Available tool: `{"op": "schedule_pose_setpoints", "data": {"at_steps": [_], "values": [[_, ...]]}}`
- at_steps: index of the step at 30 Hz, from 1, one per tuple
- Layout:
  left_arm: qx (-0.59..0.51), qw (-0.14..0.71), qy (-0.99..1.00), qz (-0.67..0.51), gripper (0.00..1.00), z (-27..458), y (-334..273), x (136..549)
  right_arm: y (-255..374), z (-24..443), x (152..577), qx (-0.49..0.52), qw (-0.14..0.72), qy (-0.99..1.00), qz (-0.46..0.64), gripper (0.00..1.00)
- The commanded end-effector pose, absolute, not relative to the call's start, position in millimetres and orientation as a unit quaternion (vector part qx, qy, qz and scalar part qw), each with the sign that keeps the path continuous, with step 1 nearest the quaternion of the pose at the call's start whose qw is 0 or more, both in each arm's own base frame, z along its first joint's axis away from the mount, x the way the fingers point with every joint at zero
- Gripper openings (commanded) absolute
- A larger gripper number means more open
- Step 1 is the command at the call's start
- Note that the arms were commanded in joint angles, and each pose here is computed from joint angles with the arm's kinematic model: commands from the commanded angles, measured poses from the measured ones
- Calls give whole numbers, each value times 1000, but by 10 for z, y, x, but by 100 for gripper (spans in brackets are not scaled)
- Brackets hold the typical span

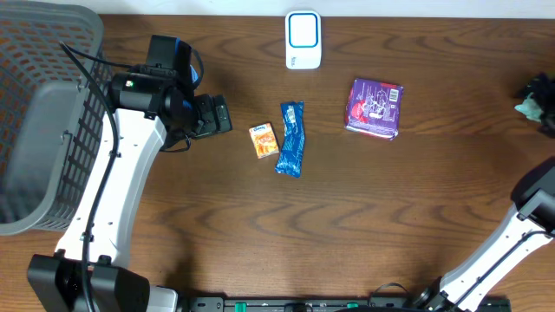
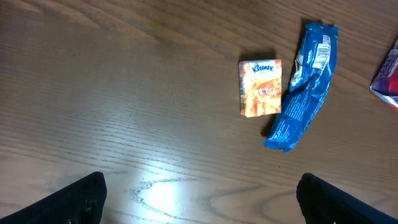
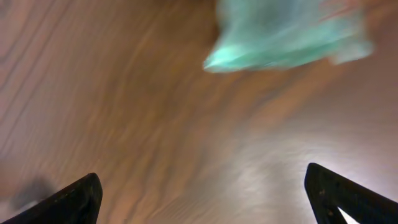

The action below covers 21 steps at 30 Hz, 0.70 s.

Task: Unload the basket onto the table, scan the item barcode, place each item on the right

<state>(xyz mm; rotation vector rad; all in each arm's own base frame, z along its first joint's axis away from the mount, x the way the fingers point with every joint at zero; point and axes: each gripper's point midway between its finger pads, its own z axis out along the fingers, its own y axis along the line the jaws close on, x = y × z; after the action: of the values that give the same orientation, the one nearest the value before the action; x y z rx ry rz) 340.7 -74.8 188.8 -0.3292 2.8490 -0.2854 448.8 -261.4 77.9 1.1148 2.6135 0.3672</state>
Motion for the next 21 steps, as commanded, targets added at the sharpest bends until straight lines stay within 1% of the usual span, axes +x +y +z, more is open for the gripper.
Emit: {"op": "schedule_pose_setpoints", "data": {"at_steps": [1,5,8,11,16,19,20,21], "values": [[-113,130,981,-93,98,1887,-717,3419,-2083,933,4722,306,153,918,199,99],[-113,130,981,-93,98,1887,-717,3419,-1658,967,4883,260,149,927,226,99],[-113,130,981,-93,98,1887,-717,3419,-1306,969,4906,237,126,932,244,98],[-113,130,981,-93,98,1887,-717,3419,-956,941,4818,210,85,941,251,92],[-113,130,981,-93,98,1887,-717,3419,-329,805,4640,85,35,962,257,93],[-113,130,981,-93,98,1887,-717,3419,-54,644,4528,49,3,968,247,95],[-113,130,981,-93,98,1887,-717,3419,39,598,4486,42,-8,968,249,94],[-113,130,981,-93,98,1887,-717,3419,156,538,4427,35,-22,967,250,90]]}}
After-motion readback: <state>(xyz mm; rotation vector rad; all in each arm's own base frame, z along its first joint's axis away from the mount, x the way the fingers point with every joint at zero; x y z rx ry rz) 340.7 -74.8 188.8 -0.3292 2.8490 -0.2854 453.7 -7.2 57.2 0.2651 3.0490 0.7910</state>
